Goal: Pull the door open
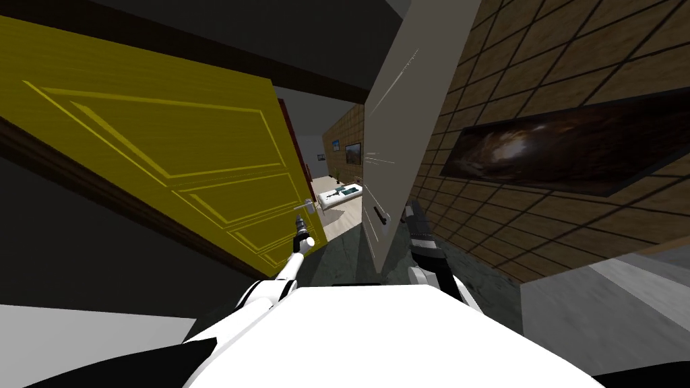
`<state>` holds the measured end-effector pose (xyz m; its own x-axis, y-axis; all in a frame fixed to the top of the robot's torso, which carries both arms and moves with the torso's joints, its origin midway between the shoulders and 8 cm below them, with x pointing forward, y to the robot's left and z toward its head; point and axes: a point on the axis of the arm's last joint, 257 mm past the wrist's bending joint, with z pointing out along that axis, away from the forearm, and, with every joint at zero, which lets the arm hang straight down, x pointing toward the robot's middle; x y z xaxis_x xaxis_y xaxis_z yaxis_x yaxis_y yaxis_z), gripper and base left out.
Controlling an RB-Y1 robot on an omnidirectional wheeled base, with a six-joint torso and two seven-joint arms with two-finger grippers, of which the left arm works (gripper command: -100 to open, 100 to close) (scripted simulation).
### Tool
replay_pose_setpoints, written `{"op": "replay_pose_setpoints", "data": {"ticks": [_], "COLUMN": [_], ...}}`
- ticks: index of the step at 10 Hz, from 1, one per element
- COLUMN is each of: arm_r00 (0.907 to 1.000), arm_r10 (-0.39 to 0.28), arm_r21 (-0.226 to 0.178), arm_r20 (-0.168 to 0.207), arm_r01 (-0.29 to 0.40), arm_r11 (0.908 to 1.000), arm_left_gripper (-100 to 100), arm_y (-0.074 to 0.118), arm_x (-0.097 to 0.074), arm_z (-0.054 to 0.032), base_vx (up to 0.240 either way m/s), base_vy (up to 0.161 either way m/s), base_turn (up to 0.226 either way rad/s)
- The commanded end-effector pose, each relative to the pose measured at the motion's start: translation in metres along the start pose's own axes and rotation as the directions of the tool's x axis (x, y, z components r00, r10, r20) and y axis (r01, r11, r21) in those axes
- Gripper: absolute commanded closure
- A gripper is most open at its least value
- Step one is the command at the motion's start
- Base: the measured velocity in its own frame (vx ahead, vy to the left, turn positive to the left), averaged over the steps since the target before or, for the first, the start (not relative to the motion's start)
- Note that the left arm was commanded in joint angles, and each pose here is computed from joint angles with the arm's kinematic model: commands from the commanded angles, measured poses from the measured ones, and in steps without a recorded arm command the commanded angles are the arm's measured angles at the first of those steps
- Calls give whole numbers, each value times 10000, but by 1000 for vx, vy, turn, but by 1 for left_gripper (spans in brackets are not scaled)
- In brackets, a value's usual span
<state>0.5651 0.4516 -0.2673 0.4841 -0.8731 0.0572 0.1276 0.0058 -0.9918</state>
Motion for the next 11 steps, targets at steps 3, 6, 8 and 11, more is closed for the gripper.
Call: {"op": "replay_pose_setpoints", "data": {"ticks": [3, 6, 8, 11], "arm_r00": [9987, 9957, 9927, 9879], "arm_r10": [264, 485, 636, 695], "arm_r21": [-434, -797, -1039, -1123], "arm_r20": [429, 787, 1020, 1383], "arm_r01": [-245, -422, -529, -541], "arm_r11": [9988, 9959, 9932, 9922], "arm_left_gripper": [-100, -100, -100, -100], "arm_y": [112, 192, 240, 265], "arm_x": [-118, -220, -288, -637], "arm_z": [88, 148, 181, 194], "base_vx": [65, 48, 69, 61], "base_vy": [59, 59, 64, 31], "base_turn": [-116, -120, -140, -104]}}
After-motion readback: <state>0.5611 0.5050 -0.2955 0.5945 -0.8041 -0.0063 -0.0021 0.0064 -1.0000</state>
